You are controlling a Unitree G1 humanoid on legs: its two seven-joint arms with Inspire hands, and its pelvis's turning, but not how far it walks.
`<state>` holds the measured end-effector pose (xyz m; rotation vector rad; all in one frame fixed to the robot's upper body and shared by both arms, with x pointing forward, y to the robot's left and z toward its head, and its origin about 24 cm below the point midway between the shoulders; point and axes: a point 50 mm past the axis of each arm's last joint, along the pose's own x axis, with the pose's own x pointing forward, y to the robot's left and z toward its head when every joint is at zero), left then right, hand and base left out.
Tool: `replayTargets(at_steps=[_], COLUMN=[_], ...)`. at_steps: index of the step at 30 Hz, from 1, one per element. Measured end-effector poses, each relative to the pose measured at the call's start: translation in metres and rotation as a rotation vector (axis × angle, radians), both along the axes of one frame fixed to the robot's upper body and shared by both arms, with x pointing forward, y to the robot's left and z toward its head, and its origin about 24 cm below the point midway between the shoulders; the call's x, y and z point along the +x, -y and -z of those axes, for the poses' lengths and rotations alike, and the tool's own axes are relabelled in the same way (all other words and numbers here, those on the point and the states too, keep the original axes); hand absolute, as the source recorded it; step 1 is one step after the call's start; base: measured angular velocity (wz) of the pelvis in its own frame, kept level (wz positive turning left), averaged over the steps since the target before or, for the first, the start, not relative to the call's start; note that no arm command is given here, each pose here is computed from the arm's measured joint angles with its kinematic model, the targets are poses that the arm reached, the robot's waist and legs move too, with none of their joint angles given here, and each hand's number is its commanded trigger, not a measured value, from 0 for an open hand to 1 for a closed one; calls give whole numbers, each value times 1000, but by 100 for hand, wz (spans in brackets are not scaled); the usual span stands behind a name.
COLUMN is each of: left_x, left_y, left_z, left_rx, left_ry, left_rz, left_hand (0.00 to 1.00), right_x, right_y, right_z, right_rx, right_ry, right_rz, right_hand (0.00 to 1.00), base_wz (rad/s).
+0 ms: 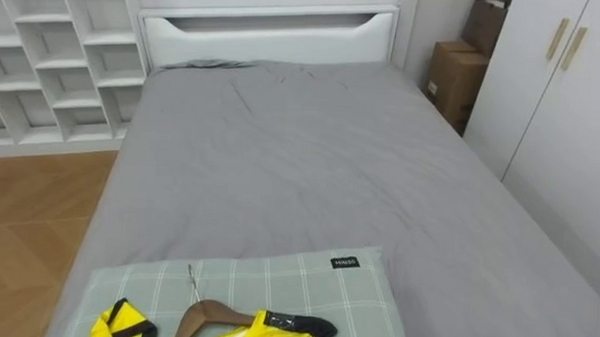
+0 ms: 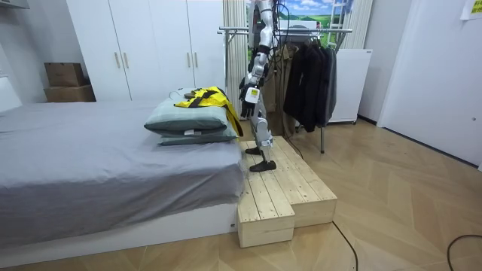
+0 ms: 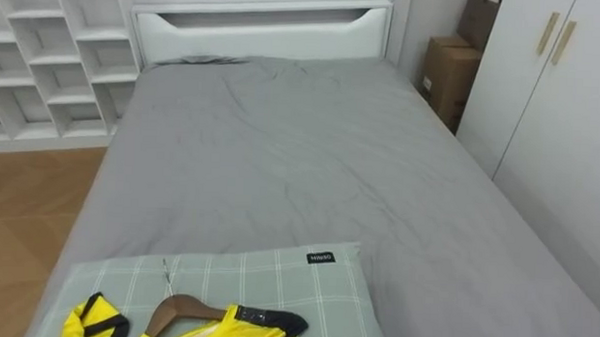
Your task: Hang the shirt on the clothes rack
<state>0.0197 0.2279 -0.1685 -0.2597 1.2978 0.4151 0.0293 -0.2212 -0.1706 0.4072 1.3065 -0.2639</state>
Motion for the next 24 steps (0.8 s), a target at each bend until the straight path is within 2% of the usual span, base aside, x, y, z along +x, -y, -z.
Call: replayTargets(at_steps=[5, 9, 13, 17, 24], left_x=[-12, -30, -35, -20, 16], left_y=[-6, -16, -26, -36, -54], left_z=[0, -2, -6, -11, -28], left_rx=[33, 119, 245, 360, 649], left_ry=[-32, -112, -181, -156, -71], left_rz=[-70, -120, -67, 6, 109], left_hand=[0, 0, 0, 0, 0], right_x=[-4, -4, -4, -3, -3], right_y=[1, 3, 5, 9, 12], right_z=[0, 0, 0, -1, -1], right_rx=[-4, -19, -26, -42, -49], right_ry=[-17, -22, -24, -26, -27], right_rz=[9, -6, -16, -50, -45], right_hand=[0, 0, 0, 0, 0], base_wz=[-1, -2, 13, 4, 0])
